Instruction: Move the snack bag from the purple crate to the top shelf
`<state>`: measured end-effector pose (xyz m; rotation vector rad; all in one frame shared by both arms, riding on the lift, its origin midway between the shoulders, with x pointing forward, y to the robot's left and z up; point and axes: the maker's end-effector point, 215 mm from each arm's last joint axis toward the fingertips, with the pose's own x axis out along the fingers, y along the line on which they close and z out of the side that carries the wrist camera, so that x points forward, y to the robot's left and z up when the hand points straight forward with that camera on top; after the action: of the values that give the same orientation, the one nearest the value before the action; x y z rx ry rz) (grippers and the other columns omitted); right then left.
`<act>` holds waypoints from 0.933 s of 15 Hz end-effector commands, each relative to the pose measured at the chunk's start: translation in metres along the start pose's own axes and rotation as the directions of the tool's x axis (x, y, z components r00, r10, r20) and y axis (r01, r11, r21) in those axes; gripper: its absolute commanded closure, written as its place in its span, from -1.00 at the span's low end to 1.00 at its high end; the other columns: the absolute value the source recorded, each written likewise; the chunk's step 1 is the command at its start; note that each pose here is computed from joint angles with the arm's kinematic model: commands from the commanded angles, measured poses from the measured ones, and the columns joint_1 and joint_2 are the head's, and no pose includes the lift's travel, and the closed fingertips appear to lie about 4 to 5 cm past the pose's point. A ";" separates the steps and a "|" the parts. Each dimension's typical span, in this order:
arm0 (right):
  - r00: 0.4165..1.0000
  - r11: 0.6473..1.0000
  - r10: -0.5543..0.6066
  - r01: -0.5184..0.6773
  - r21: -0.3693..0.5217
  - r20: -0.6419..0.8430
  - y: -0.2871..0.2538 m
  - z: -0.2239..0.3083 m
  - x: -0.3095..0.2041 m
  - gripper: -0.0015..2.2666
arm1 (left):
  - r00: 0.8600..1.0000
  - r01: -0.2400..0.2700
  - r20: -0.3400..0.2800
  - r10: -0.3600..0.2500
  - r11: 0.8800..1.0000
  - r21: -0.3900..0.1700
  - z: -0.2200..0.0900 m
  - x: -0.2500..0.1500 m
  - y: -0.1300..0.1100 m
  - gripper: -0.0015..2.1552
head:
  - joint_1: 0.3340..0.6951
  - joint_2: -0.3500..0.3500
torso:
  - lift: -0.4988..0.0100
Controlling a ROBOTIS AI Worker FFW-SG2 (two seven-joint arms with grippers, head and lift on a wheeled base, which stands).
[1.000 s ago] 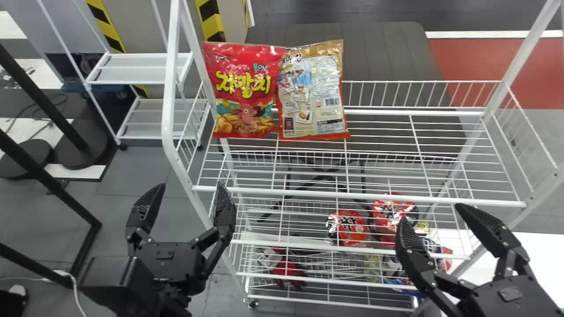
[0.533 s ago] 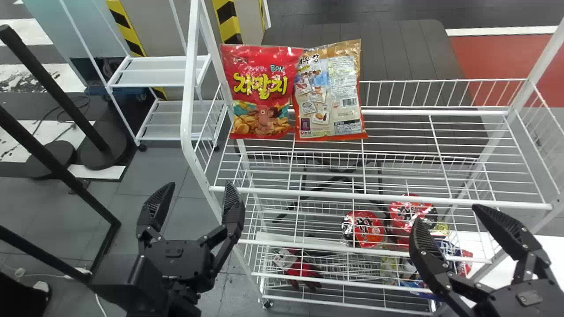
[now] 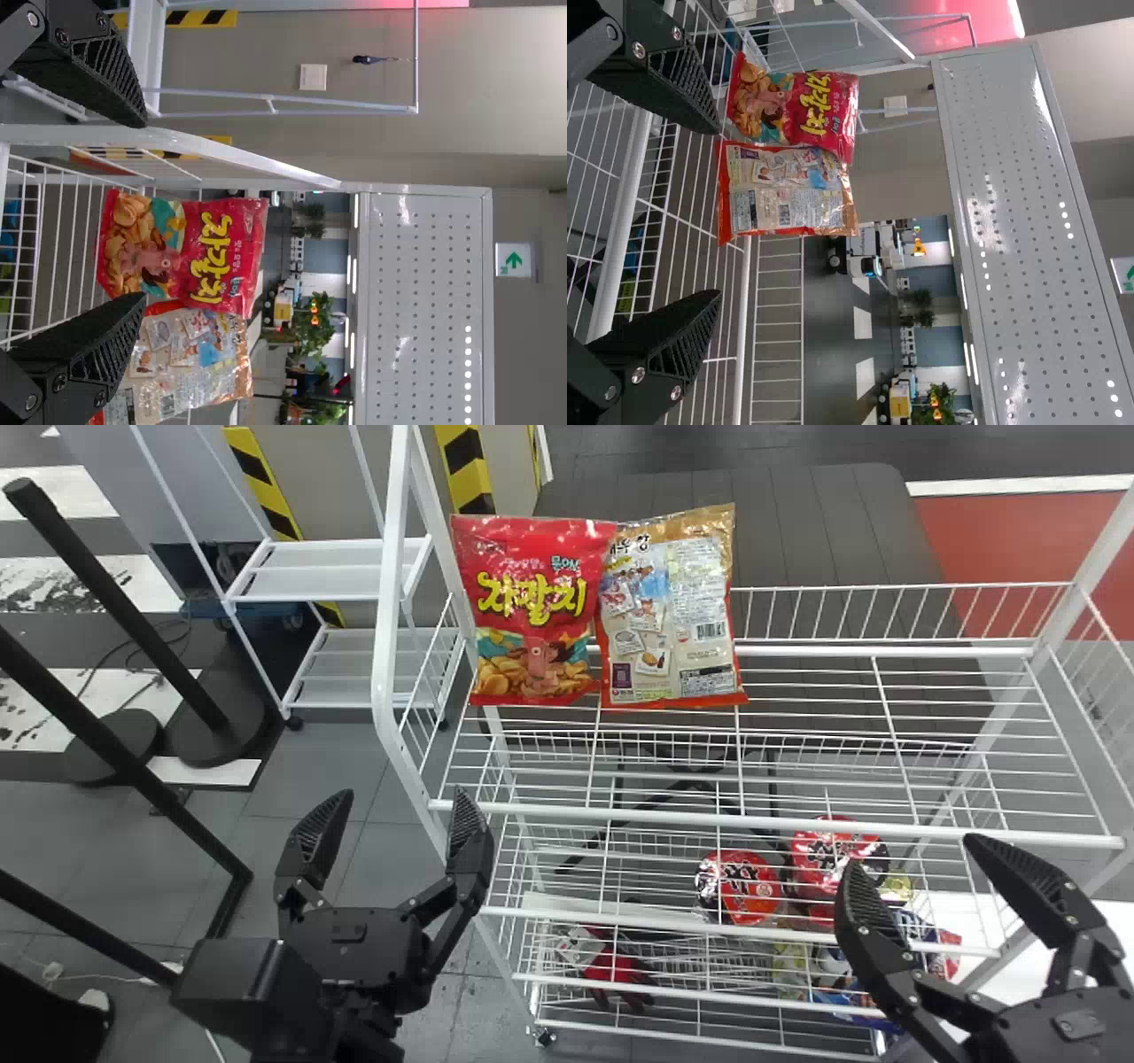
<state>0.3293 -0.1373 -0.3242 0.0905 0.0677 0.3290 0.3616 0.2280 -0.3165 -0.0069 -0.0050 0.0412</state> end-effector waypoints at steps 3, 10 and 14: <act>1.000 1.000 0.000 0.000 -0.007 0.011 -0.001 0.004 -0.001 -0.83 | 1.000 -0.002 -0.002 0.002 1.000 0.001 0.000 -0.002 0.000 -0.87 | 1.00 0.43 | 0.96; 1.000 1.000 -0.004 0.004 -0.015 0.005 -0.005 0.001 -0.002 -0.83 | 1.000 -0.002 -0.006 0.002 1.000 0.001 -0.001 -0.004 0.000 -0.87 | 1.00 0.42 | 0.96; 1.000 1.000 -0.002 0.002 -0.017 0.009 -0.005 0.002 -0.003 -0.83 | 1.000 -0.002 -0.001 0.002 1.000 0.001 0.002 -0.005 0.001 -0.87 | 1.00 0.41 | 0.96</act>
<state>0.3287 -0.1430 -0.3227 0.0755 0.0568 0.3268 0.3566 0.2282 -0.3159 -0.0062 -0.0022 0.0428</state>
